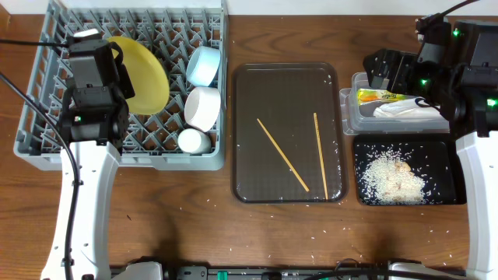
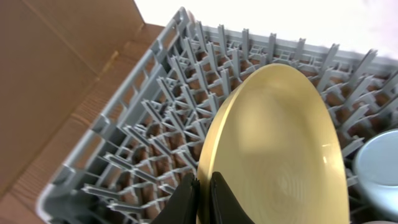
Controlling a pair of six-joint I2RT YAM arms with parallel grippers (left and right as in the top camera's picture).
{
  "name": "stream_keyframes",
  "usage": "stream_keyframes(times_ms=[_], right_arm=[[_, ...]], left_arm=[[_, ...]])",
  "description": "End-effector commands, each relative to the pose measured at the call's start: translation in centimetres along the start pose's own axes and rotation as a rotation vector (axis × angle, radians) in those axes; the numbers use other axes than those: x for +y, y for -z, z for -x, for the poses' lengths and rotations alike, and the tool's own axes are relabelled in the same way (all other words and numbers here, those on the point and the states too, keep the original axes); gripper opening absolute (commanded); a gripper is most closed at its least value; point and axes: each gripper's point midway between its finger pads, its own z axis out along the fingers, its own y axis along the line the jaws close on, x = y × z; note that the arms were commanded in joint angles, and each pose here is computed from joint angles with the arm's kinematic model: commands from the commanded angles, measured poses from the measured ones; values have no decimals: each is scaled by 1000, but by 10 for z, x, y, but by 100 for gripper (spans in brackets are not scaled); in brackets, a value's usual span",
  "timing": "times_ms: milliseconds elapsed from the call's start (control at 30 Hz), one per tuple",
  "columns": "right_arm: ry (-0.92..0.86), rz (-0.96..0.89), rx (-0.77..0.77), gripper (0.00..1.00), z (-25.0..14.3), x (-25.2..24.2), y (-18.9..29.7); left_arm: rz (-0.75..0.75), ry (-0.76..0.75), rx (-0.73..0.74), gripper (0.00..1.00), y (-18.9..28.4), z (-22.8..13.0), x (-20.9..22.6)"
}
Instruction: Sort waste into correct bins and load items into the dishwasher
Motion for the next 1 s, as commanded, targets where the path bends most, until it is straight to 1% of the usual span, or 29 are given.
stream_keyframes(times_ms=[0, 133, 300, 467, 700, 733, 767, 800, 833, 900, 967], right_arm=[[6, 1, 0, 99, 0, 1, -1], [6, 1, 0, 99, 0, 1, -1], [6, 1, 0, 99, 0, 1, -1], [6, 1, 0, 99, 0, 1, -1], [6, 1, 0, 99, 0, 1, -1], [6, 1, 0, 99, 0, 1, -1], [6, 1, 0, 99, 0, 1, -1], [6, 1, 0, 99, 0, 1, -1], [6, 1, 0, 99, 0, 1, -1], [6, 1, 0, 99, 0, 1, -1], [6, 1, 0, 99, 0, 1, -1]], left_arm=[[38, -116, -4, 7, 0, 1, 6], [28, -185, 14, 7, -7, -4, -3], [-2, -252, 49, 7, -19, -16, -24], [28, -343, 91, 7, -32, -30, -38], [17, -379, 98, 8, -35, -36, -54], [12, -383, 96, 14, -34, -36, -57], [8, -380, 94, 32, -33, -36, -59], [5, -368, 94, 47, -32, -37, -61], [2, -353, 93, 55, -31, -37, -62], [-5, -312, 85, 66, -28, -35, -66], [-29, -266, 69, 72, -22, -32, -72]])
